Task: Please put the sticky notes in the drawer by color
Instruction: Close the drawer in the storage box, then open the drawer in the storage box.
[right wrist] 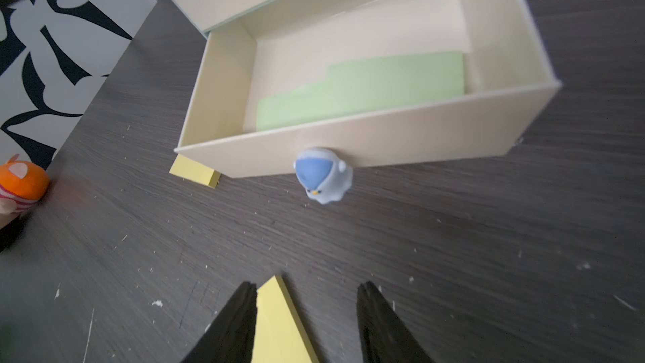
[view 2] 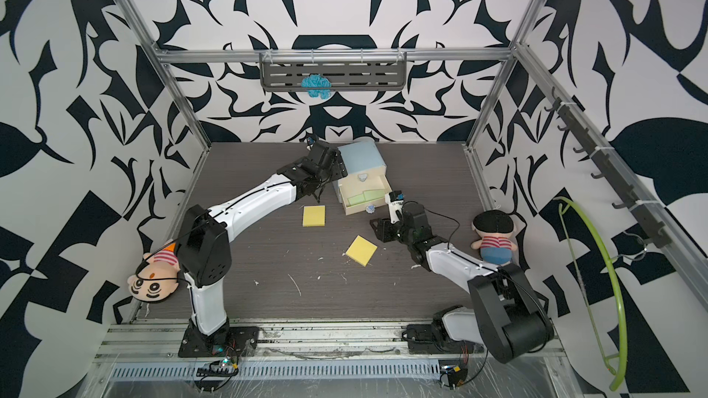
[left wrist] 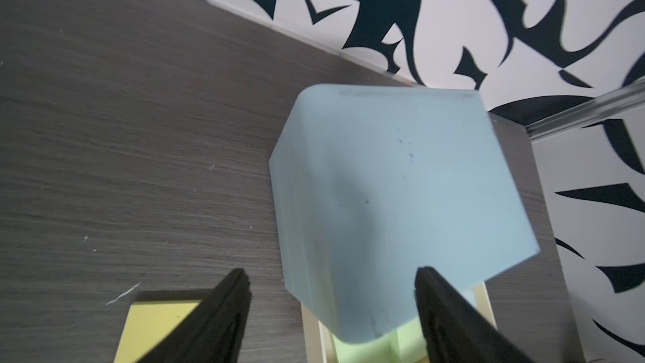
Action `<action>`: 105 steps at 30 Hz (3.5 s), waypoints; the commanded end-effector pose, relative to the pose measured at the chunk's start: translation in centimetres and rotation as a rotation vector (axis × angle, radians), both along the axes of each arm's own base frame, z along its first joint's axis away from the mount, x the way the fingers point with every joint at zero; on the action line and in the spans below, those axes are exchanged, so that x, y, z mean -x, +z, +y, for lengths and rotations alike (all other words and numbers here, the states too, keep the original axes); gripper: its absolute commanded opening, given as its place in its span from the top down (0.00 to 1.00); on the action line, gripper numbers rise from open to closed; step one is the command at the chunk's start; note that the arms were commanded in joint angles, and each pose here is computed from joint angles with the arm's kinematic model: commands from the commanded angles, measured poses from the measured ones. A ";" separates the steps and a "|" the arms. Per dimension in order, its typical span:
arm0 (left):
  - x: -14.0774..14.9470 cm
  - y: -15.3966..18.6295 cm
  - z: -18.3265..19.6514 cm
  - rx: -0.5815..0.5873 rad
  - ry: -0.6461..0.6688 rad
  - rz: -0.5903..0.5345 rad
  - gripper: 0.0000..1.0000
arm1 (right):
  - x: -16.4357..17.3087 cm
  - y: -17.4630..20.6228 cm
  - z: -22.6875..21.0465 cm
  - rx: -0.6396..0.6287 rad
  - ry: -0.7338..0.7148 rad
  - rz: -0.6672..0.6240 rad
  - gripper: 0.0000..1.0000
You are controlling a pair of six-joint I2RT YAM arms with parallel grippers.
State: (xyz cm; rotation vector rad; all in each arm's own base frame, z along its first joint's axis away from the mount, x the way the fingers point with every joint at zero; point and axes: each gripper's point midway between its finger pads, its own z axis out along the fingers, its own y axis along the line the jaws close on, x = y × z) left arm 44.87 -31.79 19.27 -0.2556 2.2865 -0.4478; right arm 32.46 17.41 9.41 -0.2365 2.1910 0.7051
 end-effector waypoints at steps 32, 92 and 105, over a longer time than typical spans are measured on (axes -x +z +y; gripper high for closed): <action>1.4 -6.2 0.9 -0.058 0.000 0.206 0.44 | -11.2 4.7 3.5 -0.014 -0.030 -0.387 0.72; 1.4 -7.1 1.5 -0.036 -0.009 0.243 0.46 | -13.3 -1.6 4.5 -0.306 -0.179 -0.241 0.82; 1.3 -7.1 2.0 -0.029 -0.002 0.246 0.46 | -9.5 -1.4 3.2 -0.303 -0.172 -0.221 0.76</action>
